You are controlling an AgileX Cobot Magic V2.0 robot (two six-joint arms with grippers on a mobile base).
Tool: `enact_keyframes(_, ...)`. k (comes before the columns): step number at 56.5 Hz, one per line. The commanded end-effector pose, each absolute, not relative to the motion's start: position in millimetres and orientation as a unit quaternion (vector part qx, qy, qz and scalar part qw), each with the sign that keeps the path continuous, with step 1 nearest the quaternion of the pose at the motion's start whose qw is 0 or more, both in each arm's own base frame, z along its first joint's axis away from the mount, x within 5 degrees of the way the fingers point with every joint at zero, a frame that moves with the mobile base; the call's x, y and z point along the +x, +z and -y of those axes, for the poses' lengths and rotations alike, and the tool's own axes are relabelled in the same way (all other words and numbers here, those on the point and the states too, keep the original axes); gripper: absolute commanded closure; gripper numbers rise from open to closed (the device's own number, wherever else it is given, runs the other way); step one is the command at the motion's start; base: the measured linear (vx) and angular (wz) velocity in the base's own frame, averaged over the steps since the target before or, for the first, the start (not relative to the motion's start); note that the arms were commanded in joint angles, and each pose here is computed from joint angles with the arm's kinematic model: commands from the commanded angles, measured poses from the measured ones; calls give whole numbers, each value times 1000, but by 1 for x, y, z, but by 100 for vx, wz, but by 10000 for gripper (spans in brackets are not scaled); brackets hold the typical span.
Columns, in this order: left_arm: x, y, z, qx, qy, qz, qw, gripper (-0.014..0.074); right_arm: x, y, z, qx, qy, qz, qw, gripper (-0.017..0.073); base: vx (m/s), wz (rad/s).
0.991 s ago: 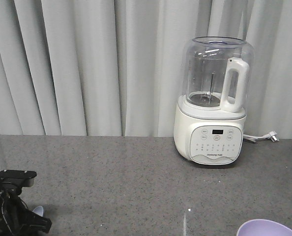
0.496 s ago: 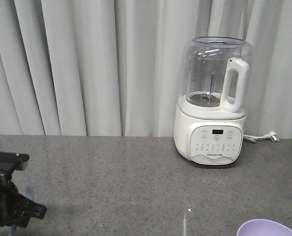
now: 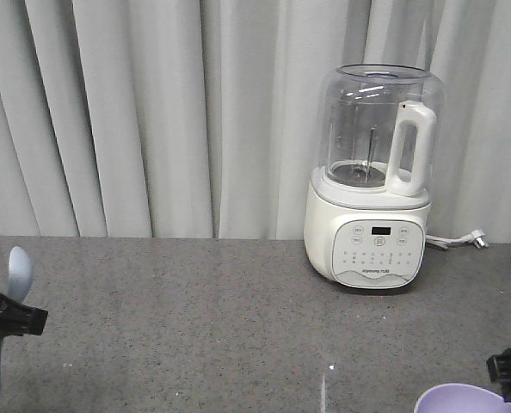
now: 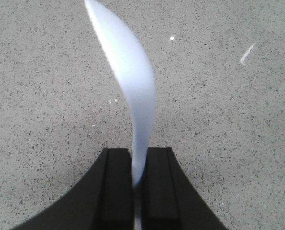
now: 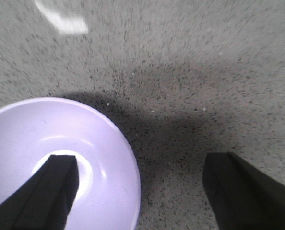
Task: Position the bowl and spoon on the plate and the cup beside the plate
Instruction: 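Lift the spoon and the lilac bowl off the counter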
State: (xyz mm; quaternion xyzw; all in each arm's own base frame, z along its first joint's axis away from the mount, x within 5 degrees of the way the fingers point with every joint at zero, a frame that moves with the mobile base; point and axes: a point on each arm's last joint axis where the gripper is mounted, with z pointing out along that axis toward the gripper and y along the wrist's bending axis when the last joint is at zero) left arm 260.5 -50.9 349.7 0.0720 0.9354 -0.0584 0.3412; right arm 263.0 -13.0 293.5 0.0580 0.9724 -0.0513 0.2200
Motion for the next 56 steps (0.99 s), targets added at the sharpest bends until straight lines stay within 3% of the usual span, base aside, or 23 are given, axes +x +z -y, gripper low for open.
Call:
enact_keyframes(1, 258, 368, 53, 73, -67, -915, 390, 599, 277, 295, 13, 38, -53, -971, 231, -15, 0, 0)
enact_keyframes(12, 258, 368, 53, 73, -67, -916, 390, 599, 299, 259, 12, 27, -53, -981, 185, -1, 0, 0)
enact_keyframes(17, 258, 368, 53, 74, -66, -916, 390, 599, 305, 247, 12, 17, -55, -984, 168, 48, 0, 0)
enact_keyframes(23, 258, 368, 53, 74, -66, -916, 390, 599, 308, 239, 12, 14, -56, -986, 156, 211, 0, 0)
enact_keyframes(31, 258, 368, 53, 74, -66, -916, 390, 599, 307, 242, 13, -3, -62, -986, 156, 575, 0, 0)
enact_keyframes(42, 258, 369, 53, 74, -65, -915, 392, 599, 297, 268, 14, -7, -70, -977, 200, 573, 0, 0)
enact_keyframes(56, 243, 387, 50, 72, -70, -895, 435, 597, 241, 355, 9, -25, -57, -926, 374, 571, 0, 0)
